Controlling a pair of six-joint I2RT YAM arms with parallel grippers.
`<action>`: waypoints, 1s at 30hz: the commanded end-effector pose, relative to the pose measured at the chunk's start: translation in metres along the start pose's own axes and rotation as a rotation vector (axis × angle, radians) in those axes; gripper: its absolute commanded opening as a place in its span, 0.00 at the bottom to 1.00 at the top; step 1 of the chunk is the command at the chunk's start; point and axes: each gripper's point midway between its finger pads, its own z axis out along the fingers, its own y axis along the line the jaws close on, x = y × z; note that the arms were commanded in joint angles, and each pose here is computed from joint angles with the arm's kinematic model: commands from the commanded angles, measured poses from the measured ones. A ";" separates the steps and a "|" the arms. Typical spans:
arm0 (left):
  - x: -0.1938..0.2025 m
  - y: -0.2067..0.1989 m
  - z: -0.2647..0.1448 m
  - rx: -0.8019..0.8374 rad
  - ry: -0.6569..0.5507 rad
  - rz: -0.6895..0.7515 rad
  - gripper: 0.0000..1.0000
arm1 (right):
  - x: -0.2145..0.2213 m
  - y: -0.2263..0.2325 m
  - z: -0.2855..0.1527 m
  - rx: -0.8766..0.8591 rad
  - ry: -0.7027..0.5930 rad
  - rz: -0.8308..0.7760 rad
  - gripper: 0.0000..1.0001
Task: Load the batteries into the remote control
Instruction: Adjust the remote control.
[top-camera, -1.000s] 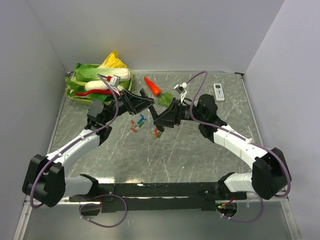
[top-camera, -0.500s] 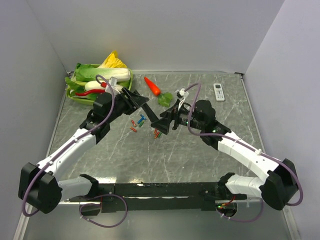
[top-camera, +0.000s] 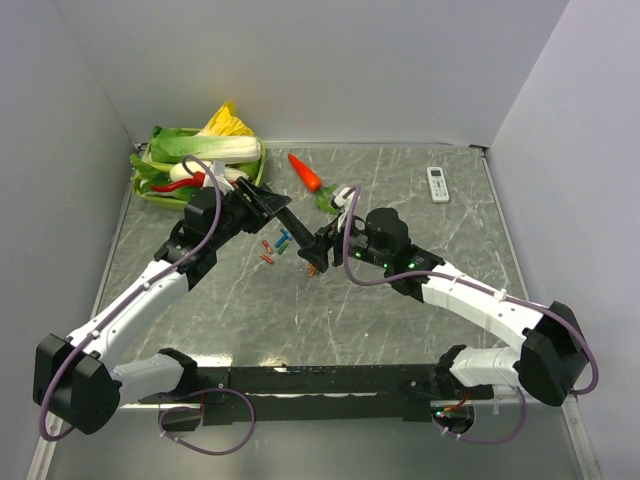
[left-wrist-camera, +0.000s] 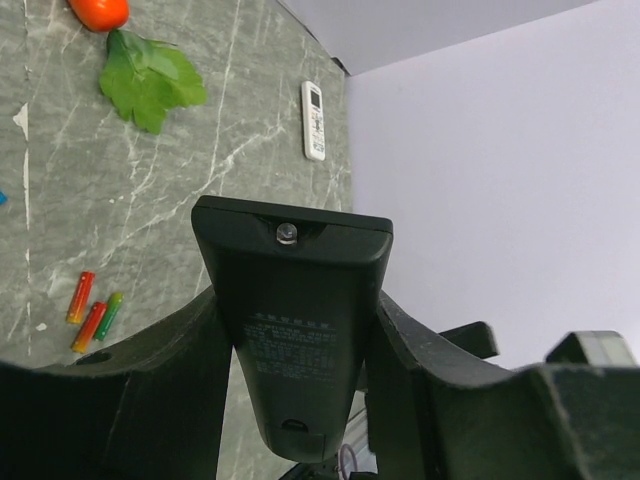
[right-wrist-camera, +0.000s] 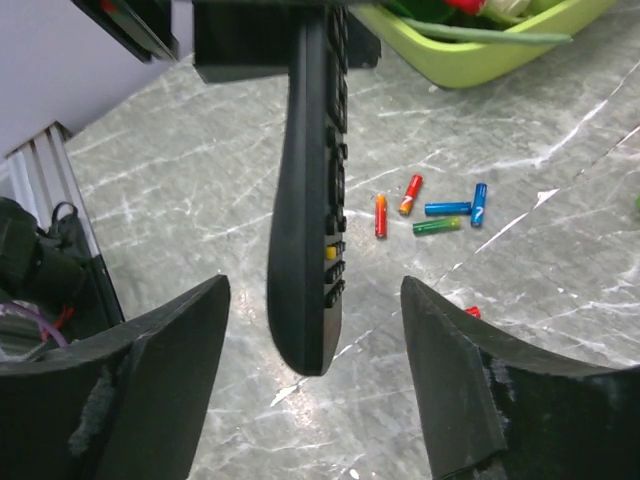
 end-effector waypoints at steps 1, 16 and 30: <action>-0.018 -0.038 -0.013 0.101 -0.056 -0.020 0.01 | -0.018 0.011 0.005 -0.037 -0.050 -0.054 0.72; -0.014 -0.040 -0.016 0.124 -0.044 -0.012 0.04 | -0.025 0.018 0.015 -0.060 -0.051 -0.076 0.31; -0.057 -0.066 -0.082 0.430 -0.283 0.240 0.89 | -0.081 0.056 -0.015 -0.204 -0.150 0.088 0.00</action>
